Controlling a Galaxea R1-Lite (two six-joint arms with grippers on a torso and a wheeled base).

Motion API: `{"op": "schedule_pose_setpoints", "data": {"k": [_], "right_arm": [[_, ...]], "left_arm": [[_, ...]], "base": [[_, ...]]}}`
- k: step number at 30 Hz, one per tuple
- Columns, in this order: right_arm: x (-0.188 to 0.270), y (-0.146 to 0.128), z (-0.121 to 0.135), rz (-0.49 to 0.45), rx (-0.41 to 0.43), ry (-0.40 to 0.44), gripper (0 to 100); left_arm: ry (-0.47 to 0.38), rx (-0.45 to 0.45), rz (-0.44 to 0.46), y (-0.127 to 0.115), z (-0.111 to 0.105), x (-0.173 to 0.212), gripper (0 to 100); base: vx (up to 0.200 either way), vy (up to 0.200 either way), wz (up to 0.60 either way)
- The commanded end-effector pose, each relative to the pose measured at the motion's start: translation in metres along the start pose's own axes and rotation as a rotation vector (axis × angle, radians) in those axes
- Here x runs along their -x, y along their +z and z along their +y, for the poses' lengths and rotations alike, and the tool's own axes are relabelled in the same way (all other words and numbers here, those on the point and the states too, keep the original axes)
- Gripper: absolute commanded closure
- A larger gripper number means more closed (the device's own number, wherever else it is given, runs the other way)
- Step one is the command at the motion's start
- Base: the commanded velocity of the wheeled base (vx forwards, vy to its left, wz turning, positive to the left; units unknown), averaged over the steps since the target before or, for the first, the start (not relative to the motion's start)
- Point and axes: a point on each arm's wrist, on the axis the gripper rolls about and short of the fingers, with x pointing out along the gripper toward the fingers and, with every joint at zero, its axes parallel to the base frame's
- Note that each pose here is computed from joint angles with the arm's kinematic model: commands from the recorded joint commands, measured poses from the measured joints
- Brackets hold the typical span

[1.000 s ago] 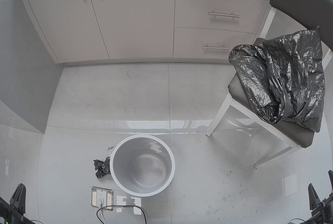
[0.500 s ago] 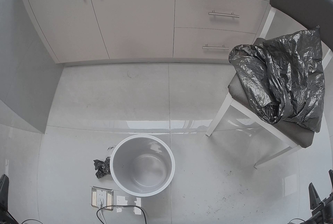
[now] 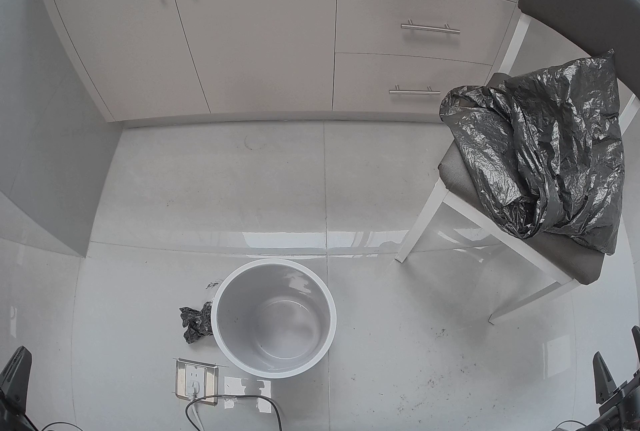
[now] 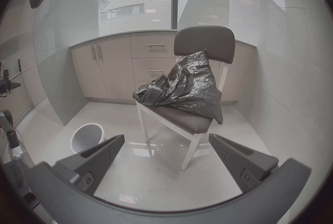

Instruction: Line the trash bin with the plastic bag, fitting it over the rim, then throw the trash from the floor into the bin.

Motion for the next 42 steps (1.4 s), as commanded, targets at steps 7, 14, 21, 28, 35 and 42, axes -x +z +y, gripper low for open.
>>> {"op": "schedule_pose_setpoints", "data": {"k": [7,14,21,28,35,42], "right_arm": [[0.000,-0.005,0.000,0.001,0.006,0.015,0],[0.003,0.009,-0.001,-0.060,-0.052,-0.032,0],[0.025,0.221,-0.008,-0.385,-0.141,-0.006,0],[-0.051,0.225,-0.011,-0.118,-0.053,-0.083,0],[-0.115,0.228,-0.006,-0.040,0.013,0.007,0],[-0.172,0.221,0.033,0.072,-0.124,0.097,0]], "left_arm": [[-0.003,0.008,-0.001,-0.002,0.000,0.000,100],[-0.057,0.017,0.013,-0.004,-0.001,0.001,100],[-0.047,0.015,-0.005,-0.006,-0.001,0.003,100],[-0.044,0.069,0.014,-0.010,-0.001,0.004,100],[-0.040,0.119,0.019,-0.010,-0.001,0.005,100],[-0.033,0.128,0.083,0.007,-0.003,-0.005,100]], "base": [[0.000,0.000,0.00],[0.000,0.000,0.00],[0.000,0.000,0.00],[0.000,0.000,0.00],[0.000,0.000,0.00],[0.000,0.000,0.00]]}}
